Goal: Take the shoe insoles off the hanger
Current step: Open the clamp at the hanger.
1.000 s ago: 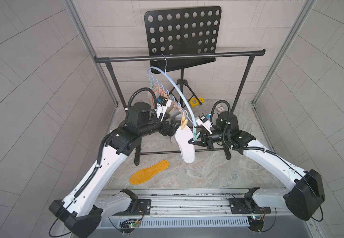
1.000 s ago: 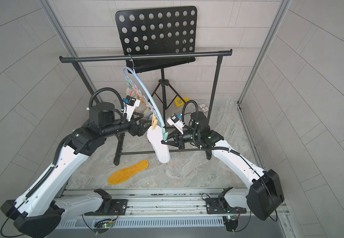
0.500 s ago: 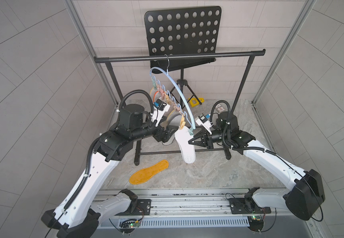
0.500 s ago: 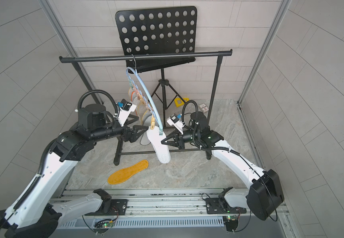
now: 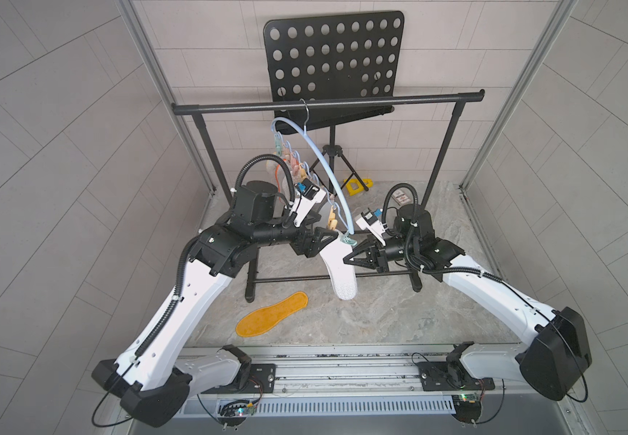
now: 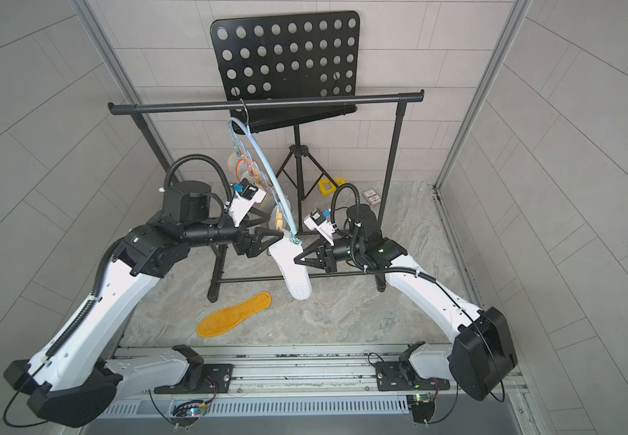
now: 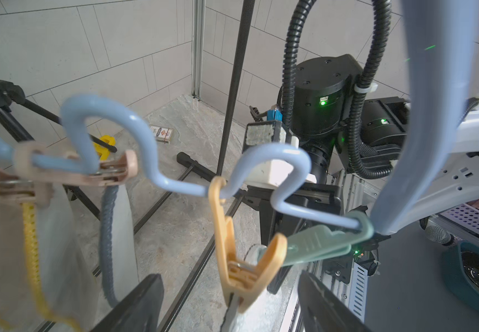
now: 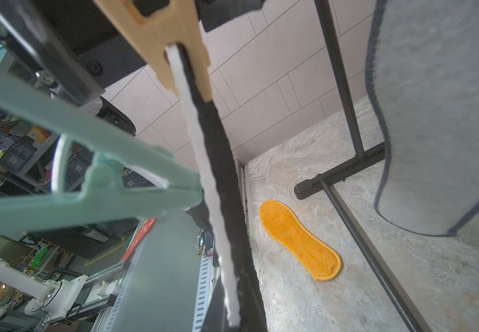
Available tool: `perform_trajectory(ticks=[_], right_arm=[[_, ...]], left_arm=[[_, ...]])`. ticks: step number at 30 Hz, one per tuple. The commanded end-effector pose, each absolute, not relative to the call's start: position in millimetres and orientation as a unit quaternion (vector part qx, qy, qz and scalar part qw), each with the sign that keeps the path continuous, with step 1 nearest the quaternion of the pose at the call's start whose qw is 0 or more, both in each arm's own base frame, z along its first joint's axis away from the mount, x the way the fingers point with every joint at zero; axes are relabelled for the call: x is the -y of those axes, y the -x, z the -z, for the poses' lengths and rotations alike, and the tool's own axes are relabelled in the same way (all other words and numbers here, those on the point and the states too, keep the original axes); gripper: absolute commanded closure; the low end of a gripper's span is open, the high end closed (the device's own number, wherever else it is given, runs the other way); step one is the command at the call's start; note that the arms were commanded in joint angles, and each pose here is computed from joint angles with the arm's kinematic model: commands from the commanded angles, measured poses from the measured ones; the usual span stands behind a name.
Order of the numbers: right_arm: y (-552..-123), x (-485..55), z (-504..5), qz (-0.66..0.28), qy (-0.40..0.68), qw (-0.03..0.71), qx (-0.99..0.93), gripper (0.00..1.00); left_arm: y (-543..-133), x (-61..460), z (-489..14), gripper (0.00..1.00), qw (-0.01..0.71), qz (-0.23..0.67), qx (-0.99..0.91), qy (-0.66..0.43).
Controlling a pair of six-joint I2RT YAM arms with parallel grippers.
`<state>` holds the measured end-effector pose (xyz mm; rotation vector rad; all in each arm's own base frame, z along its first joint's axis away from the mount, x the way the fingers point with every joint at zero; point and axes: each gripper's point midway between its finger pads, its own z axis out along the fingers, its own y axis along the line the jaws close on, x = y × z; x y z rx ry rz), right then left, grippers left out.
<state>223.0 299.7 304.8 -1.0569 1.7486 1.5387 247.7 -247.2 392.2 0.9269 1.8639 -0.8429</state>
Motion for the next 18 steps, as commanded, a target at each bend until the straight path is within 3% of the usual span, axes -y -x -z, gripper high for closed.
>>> perform_trajectory(ticks=[1, 9, 14, 18], right_arm=[[-220.2, -302.8, -312.1, -0.579, 0.408, 0.291, -0.643, 0.99], [-219.3, -303.0, -310.3, -0.581, 0.407, 0.286, -0.644, 0.99], [-219.3, -303.4, -309.9, -0.58, 0.407, 0.287, -0.644, 0.99], [-219.4, -303.1, -308.1, -0.58, 0.406, 0.285, -0.646, 0.99]], left_arm=[[-247.7, 258.1, -416.1, 0.22, 0.458, 0.363, -0.712, -0.389], [-244.9, 263.2, -415.7, 0.39, 0.454, 0.383, -0.703, -0.392], [-246.7, 263.4, -413.9, 0.63, 0.452, 0.386, -0.707, -0.384], [-248.8, 262.3, -414.0, 0.72, 0.454, 0.383, -0.71, -0.378]])
